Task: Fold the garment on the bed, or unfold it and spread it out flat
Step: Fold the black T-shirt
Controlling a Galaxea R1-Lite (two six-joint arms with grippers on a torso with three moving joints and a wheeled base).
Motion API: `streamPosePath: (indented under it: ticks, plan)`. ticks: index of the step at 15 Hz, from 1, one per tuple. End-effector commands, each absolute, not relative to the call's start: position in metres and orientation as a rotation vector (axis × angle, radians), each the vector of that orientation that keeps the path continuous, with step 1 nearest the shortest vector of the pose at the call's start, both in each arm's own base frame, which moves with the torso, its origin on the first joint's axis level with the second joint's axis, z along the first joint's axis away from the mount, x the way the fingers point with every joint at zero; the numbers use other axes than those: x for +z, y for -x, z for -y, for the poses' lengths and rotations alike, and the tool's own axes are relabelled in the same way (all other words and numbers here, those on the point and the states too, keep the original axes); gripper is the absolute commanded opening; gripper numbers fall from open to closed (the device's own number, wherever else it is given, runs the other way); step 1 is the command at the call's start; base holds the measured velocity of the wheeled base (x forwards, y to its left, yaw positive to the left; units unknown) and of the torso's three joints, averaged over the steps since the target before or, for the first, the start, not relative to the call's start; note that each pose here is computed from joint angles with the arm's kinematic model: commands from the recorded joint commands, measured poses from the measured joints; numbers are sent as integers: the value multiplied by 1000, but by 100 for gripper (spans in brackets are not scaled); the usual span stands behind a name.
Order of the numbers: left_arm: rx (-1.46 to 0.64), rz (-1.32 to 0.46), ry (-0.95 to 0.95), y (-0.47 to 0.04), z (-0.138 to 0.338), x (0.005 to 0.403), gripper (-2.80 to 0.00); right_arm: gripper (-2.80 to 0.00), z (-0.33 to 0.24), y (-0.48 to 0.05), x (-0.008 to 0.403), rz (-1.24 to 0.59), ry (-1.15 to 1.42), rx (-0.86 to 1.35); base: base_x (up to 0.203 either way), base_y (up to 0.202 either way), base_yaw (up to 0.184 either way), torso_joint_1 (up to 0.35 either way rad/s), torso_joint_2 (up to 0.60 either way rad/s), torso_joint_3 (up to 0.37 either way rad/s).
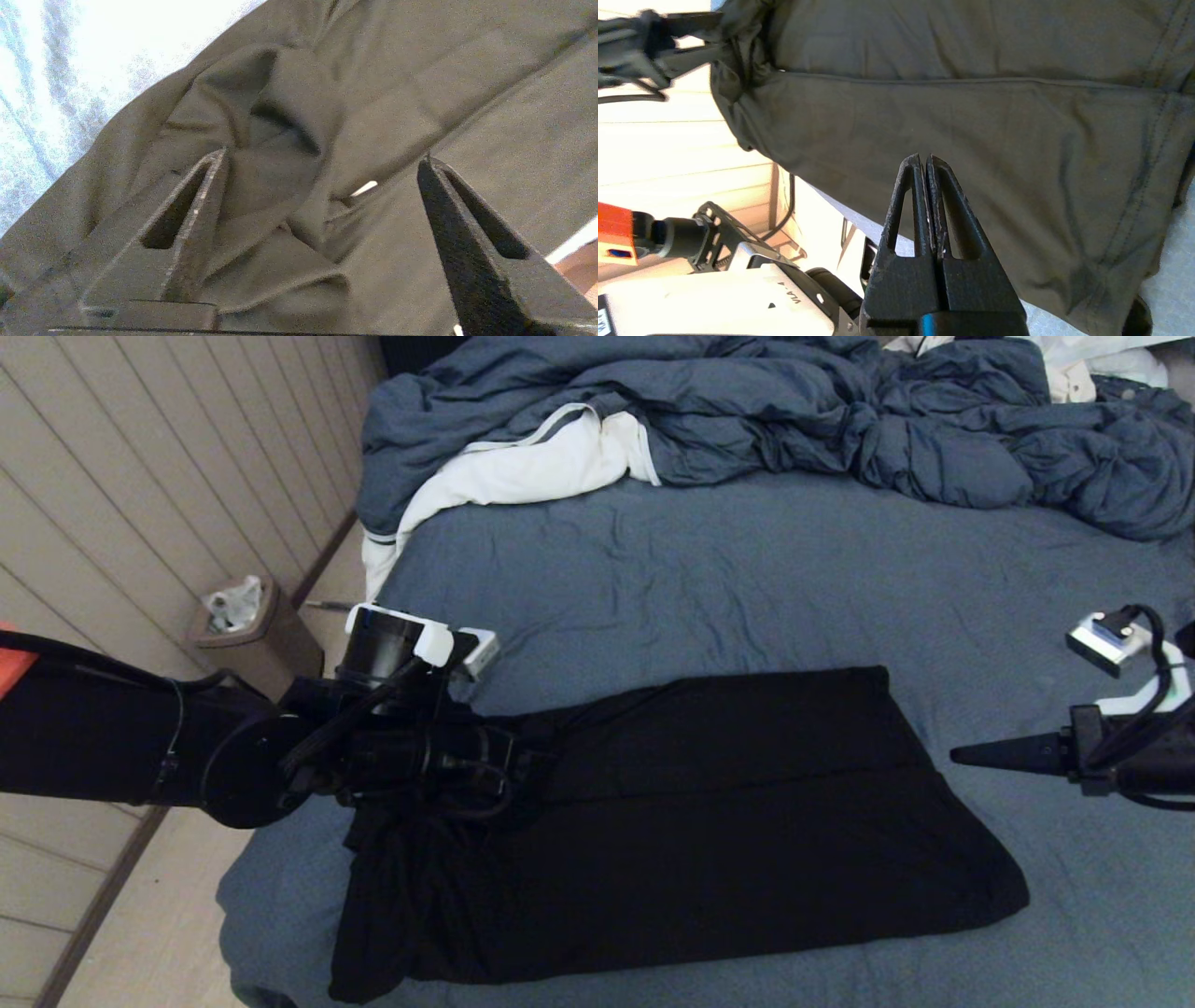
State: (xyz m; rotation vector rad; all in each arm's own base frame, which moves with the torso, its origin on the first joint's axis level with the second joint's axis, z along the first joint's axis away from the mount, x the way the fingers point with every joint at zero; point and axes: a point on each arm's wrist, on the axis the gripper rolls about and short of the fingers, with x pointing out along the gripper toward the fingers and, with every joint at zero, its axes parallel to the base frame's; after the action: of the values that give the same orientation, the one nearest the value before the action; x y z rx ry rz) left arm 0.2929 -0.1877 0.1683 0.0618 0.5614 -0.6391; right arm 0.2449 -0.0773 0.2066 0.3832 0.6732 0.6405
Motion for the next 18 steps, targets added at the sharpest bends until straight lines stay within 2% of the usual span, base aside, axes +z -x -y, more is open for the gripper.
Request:
streamPosePath:
  ticks: [1, 2, 3, 14, 18]
  plan:
    - [-633, -573, -62, -298, 189, 163, 0, -280, 78, -245, 206, -670, -390, 648, 0, 0, 0, 0, 0, 0]
    - [-628, -573, -61, -300, 188, 163, 0, -280, 78, -245, 207, -667, -390, 649, 0, 0, 0, 0, 0, 0]
    - [-626, -570, -61, -300, 188, 164, -280, -280, 78, -245, 207, -668, -391, 649, 0, 0, 0, 0, 0, 0]
    - [-621, -545, -46, -302, 184, 166, -280, -280, 86, -243, 209, -632, -422, 673, 0, 0, 0, 0, 0, 0]
    - [-632, -508, -37, -290, 181, 183, -280, -280, 87, -244, 208, -634, -424, 671, 0, 0, 0, 0, 0, 0]
